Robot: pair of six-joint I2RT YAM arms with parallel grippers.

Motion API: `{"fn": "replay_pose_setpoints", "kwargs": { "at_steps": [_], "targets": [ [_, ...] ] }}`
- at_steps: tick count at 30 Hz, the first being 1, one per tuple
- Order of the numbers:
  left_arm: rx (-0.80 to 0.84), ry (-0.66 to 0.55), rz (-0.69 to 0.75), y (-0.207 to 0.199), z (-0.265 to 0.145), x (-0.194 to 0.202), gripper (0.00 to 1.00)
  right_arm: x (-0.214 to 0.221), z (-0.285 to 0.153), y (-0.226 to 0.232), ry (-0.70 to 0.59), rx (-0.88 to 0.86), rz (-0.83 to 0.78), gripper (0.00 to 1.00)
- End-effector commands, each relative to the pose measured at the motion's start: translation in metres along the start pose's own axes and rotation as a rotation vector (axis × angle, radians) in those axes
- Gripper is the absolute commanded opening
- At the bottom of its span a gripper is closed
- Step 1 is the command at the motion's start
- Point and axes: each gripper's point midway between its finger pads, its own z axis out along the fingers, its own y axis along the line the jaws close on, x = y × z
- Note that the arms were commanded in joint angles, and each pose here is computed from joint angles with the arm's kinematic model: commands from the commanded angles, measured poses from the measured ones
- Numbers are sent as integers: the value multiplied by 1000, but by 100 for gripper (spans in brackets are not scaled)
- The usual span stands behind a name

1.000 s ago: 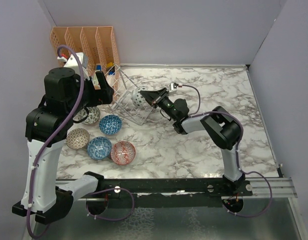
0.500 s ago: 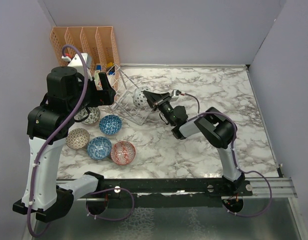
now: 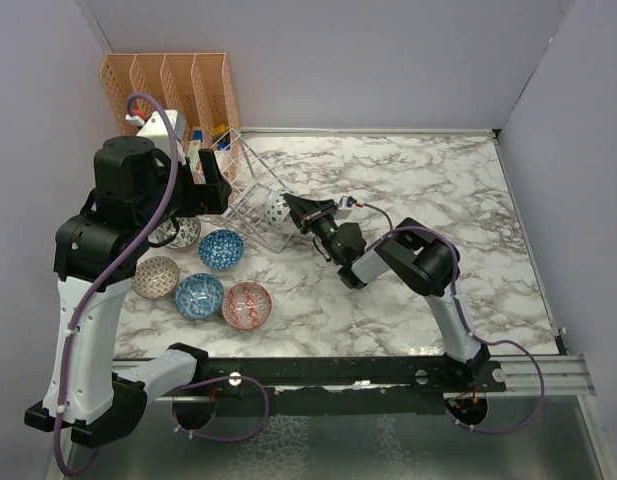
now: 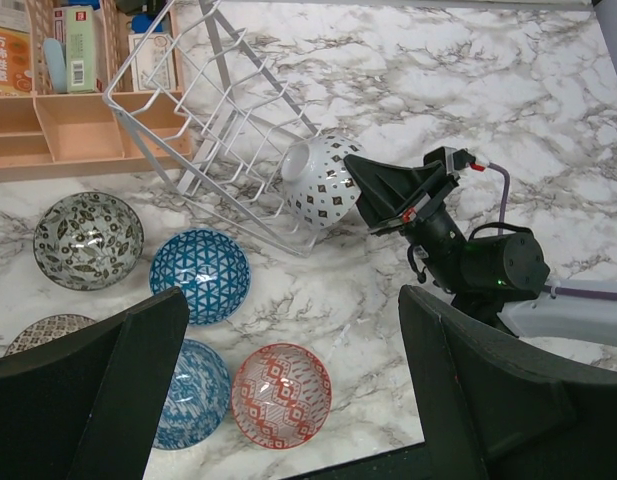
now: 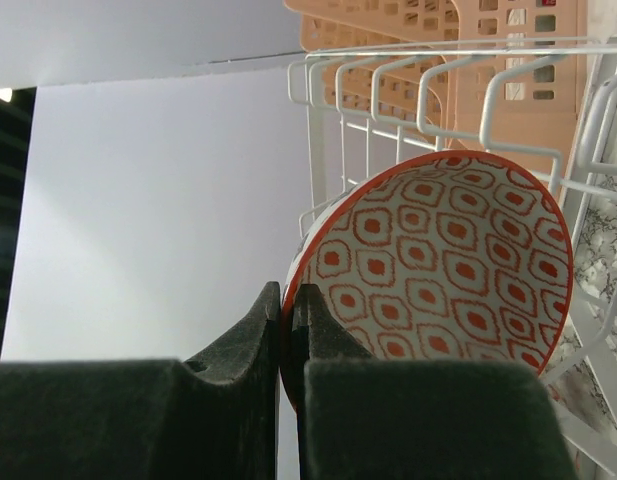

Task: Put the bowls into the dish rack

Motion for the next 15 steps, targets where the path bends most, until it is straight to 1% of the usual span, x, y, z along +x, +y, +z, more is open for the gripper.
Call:
{"fn": "replay_pose_setpoints", "kwargs": {
  "at_steps": [1,9,11,15],
  "targets": [
    [25,-7,18,-3,-5,2,89,-4,0,44,-27,-191,79,1],
    [33,-4,15,-4,-2,4,89,-8,-2,22,-32,-198,129,1],
    [37,-2,15,-5,-1,4,89,-9,-3,15,-28,-185,140,3],
    [38,-4,14,-5,-1,3,89,-5,-7,5,-4,-149,156,10]
  ]
}}
